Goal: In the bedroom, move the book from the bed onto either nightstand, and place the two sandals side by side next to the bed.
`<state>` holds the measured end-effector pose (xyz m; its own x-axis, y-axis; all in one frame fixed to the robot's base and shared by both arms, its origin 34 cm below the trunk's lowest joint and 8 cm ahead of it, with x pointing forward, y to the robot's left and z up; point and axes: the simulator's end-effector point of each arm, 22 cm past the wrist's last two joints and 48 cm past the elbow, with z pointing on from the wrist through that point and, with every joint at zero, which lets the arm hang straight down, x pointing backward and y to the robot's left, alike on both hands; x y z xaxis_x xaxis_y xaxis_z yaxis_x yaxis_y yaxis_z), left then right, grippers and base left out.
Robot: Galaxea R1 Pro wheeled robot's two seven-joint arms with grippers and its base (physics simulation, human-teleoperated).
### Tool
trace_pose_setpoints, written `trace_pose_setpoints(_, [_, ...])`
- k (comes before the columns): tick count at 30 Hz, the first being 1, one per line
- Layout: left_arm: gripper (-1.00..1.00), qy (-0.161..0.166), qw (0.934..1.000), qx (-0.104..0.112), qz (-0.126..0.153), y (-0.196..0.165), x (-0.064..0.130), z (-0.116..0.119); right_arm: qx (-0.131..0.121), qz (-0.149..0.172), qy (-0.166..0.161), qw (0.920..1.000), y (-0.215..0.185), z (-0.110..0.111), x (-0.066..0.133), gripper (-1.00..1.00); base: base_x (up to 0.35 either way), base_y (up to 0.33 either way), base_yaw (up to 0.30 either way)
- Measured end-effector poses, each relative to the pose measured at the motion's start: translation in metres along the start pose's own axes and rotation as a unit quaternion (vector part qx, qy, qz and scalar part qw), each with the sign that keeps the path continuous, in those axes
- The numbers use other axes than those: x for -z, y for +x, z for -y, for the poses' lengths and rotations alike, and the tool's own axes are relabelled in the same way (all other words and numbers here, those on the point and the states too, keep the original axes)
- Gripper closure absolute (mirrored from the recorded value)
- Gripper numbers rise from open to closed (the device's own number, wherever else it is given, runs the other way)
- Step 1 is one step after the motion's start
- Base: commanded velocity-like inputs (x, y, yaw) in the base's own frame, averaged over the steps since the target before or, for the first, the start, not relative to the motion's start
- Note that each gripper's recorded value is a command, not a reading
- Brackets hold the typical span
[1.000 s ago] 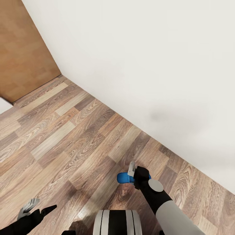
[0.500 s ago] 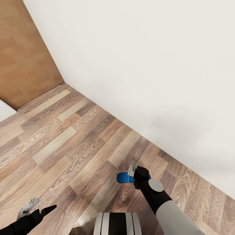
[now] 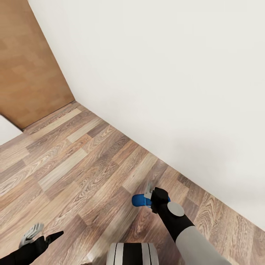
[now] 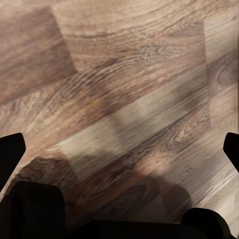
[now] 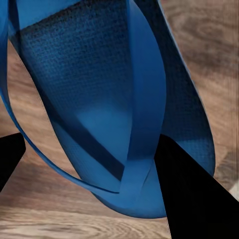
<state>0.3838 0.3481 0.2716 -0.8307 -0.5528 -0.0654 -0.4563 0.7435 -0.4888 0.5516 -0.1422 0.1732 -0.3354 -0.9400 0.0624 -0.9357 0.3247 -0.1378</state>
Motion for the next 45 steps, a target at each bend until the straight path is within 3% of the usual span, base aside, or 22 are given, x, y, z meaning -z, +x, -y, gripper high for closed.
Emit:
trace_pose_setpoints(17, [-1.00,0.018,0.9994,-0.013,0.026,-0.014,0.015,0.018,-0.024,0.011,0.026,0.9993,0.001,0.025,0.030,1.00,0.000,0.000,0.000])
trace_pose_setpoints(40, [-1.00,0.040,0.9969,-0.031,0.060,-0.030,0.038,0.040,-0.030,0.028,0.069,0.9968,-0.007,0.055,0.078,1.00,0.000,0.000,0.000])
trace_pose_setpoints(45, [-1.00,0.046,0.9961,-0.035,0.067,-0.033,0.043,0.045,-0.051,0.016,0.076,0.9956,0.001,0.061,0.087,1.00,0.000,0.000,0.000])
